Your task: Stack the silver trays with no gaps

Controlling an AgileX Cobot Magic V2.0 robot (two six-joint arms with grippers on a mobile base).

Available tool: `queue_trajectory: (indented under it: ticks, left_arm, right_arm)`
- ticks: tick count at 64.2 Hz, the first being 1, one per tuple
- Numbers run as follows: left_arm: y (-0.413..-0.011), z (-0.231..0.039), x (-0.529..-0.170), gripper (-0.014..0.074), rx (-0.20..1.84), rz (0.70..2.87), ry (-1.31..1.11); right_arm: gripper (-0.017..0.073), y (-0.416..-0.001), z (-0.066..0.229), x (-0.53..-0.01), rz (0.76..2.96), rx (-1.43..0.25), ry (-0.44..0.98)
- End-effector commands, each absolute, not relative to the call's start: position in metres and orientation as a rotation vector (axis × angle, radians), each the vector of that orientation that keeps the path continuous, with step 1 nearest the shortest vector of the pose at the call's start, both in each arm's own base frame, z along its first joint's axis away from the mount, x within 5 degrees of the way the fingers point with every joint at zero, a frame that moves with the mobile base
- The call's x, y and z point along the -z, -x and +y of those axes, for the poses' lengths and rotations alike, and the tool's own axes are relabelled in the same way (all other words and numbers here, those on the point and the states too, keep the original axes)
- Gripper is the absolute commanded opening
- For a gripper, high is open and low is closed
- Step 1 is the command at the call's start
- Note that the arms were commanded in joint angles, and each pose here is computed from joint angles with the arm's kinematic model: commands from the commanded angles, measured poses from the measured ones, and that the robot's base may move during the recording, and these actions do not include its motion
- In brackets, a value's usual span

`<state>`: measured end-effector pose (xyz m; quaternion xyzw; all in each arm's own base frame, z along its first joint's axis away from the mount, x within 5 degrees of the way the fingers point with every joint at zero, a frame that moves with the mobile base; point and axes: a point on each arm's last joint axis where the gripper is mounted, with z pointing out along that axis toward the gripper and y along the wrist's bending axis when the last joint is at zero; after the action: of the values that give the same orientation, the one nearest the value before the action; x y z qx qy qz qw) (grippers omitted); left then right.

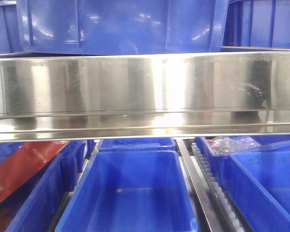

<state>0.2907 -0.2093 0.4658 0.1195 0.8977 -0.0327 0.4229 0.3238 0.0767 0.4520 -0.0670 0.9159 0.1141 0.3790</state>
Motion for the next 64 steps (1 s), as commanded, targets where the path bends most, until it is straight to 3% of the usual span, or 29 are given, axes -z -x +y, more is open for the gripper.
queue_trajectory:
  ticks: [1,17,64]
  left_arm:
    - [-0.282,-0.201,-0.486,-0.0008,0.053,2.138,-0.298]
    - [-0.282,-0.206,-0.496,-0.0008,0.103,2.031,-0.315]
    - [-0.286,-0.208,-0.5,-0.0008,0.109,1.968,-0.326]
  right_arm:
    - [-0.0069,-0.309,0.071,-0.476,2.216,-0.252,0.198]
    - [-0.0069,-0.302,0.07,-0.495,2.072,-0.261,0.18]
    - [-0.0069,-0.304,0.07,-0.496,2.059,-0.262,0.178]
